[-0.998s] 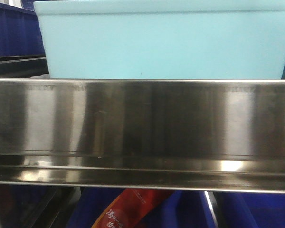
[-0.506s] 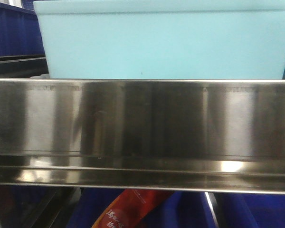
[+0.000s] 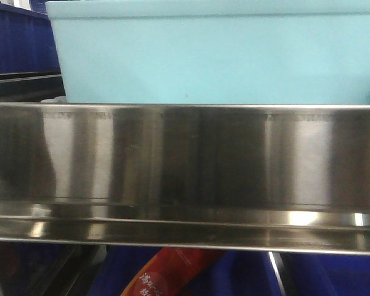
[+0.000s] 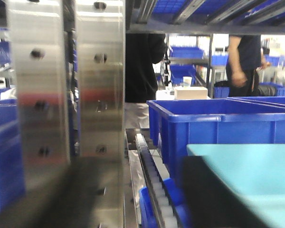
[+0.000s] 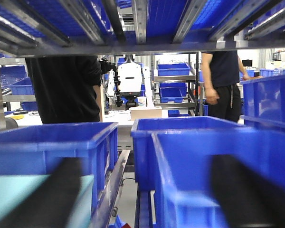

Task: Fetch blue bin and place on conveyor start

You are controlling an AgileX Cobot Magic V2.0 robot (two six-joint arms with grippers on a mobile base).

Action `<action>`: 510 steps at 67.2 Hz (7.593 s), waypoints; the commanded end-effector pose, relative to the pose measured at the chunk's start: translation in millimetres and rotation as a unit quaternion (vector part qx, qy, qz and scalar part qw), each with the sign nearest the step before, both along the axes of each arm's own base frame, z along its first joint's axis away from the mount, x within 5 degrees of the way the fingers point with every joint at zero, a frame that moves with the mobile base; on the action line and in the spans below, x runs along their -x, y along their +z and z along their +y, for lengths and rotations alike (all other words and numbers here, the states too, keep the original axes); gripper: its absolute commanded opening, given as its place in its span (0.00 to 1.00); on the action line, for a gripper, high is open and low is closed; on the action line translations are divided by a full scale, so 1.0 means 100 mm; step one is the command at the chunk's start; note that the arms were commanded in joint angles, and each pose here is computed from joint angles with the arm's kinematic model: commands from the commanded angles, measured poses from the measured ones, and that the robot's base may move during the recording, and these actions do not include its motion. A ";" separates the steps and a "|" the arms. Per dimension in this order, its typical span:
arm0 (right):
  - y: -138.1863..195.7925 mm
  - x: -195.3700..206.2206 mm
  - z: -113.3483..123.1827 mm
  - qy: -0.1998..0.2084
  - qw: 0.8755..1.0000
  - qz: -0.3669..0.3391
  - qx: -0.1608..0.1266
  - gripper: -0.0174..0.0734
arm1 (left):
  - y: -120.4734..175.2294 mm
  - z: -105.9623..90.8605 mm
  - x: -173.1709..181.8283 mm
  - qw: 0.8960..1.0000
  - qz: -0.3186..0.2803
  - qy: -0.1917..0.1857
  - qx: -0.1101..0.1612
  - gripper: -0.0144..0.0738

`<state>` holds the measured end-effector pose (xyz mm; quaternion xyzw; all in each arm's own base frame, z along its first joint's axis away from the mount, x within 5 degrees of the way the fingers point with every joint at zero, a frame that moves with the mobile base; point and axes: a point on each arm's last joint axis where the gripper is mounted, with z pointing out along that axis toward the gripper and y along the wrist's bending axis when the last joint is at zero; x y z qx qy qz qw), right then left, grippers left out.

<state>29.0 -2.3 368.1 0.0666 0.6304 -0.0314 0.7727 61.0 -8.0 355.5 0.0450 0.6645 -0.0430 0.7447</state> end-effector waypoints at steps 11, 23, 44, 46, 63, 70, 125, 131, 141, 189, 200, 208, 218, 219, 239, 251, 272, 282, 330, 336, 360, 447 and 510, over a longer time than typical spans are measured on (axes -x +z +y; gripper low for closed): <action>0.34 -0.21 -0.04 0.001 1.000 0.011 0.000 0.82 | 0.32 -0.08 -0.44 0.997 0.073 -0.012 -0.001 0.80; 0.57 -0.39 -0.04 0.019 0.998 0.052 -0.006 0.82 | 0.56 -0.30 -0.73 0.988 0.134 -0.079 -0.018 0.80; 0.77 -1.11 0.20 0.145 0.967 0.208 0.004 0.82 | 0.80 -0.89 -1.36 0.960 0.216 -0.170 -0.053 0.80; 0.79 -1.17 0.24 0.155 0.962 0.225 0.007 0.82 | 0.82 -0.92 -1.42 0.958 0.224 -0.172 -0.053 0.80; 0.86 -1.93 0.41 0.177 0.908 0.380 0.017 0.82 | 0.86 -1.20 -2.00 0.940 0.286 -0.171 -0.070 0.80; 0.81 -2.20 0.45 0.177 0.883 0.435 0.019 0.82 | 0.80 -1.27 -2.17 0.930 0.325 -0.162 -0.063 0.80; -0.19 -3.33 0.55 0.117 0.815 0.568 -0.022 0.82 | -0.20 -1.29 -3.07 0.876 0.473 -0.085 -0.043 0.80; -0.27 -3.38 0.56 0.116 0.808 0.577 -0.022 0.82 | -0.22 -1.30 -3.08 0.875 0.475 -0.085 -0.043 0.80; -0.38 -3.44 0.57 0.114 0.798 0.591 -0.022 0.79 | -0.21 -1.30 -3.09 0.878 0.468 -0.085 -0.042 0.80; -0.46 -3.47 0.57 0.113 0.791 0.601 -0.022 0.03 | -0.24 -1.29 -3.05 0.866 0.491 -0.083 -0.048 0.04; -0.37 -3.41 0.56 0.113 0.795 0.595 -0.023 0.03 | -0.14 -1.27 -3.00 0.870 0.483 -0.084 -0.046 0.04; -0.18 -3.30 0.55 0.116 0.809 0.576 -0.023 0.03 | 0.05 -1.24 -2.91 0.878 0.469 -0.087 -0.043 0.04; 0.13 -3.08 0.52 0.120 0.833 0.540 -0.023 0.03 | 0.36 -1.19 -2.75 0.891 0.443 -0.092 -0.037 0.04; 0.15 -3.07 0.51 0.120 0.834 0.537 -0.023 0.03 | 0.39 -1.19 -2.73 0.892 0.440 -0.093 -0.036 0.04; 0.70 -2.56 0.45 0.130 0.875 0.466 -0.025 0.03 | 0.93 -1.04 -2.34 0.917 0.386 -0.101 -0.023 0.04; 0.76 -2.49 0.44 0.131 0.880 0.457 -0.025 0.03 | 1.08 -0.98 -2.18 0.925 0.366 -0.102 -0.019 0.04; 0.76 -2.49 0.44 0.131 0.879 0.458 -0.025 0.03 | 1.05 -0.98 -2.18 0.920 0.378 -0.101 -0.023 0.04; 0.76 -2.49 0.44 0.131 0.880 0.456 -0.025 0.03 | 1.05 -0.98 -2.18 0.921 0.375 -0.101 -0.022 0.04; 0.76 -2.49 0.44 0.131 0.880 0.455 -0.025 0.03 | 1.05 -0.98 -2.18 0.921 0.375 -0.101 -0.022 0.04; 0.76 -2.49 0.44 0.131 0.880 0.455 -0.025 0.03 | 1.05 -0.98 -2.18 0.921 0.375 -0.101 -0.022 0.04; 0.76 -2.49 0.44 0.131 0.880 0.455 -0.025 0.03 | 1.05 -0.97 -2.19 0.922 0.374 -0.097 -0.026 0.04; 0.76 -2.49 0.44 0.131 0.880 0.455 -0.025 0.03 | 1.05 -0.97 -2.19 0.922 0.374 -0.096 -0.027 0.04; 0.76 -2.49 0.44 0.132 0.881 0.454 -0.025 0.03 | 1.05 -0.97 -2.19 0.922 0.373 -0.095 -0.029 0.04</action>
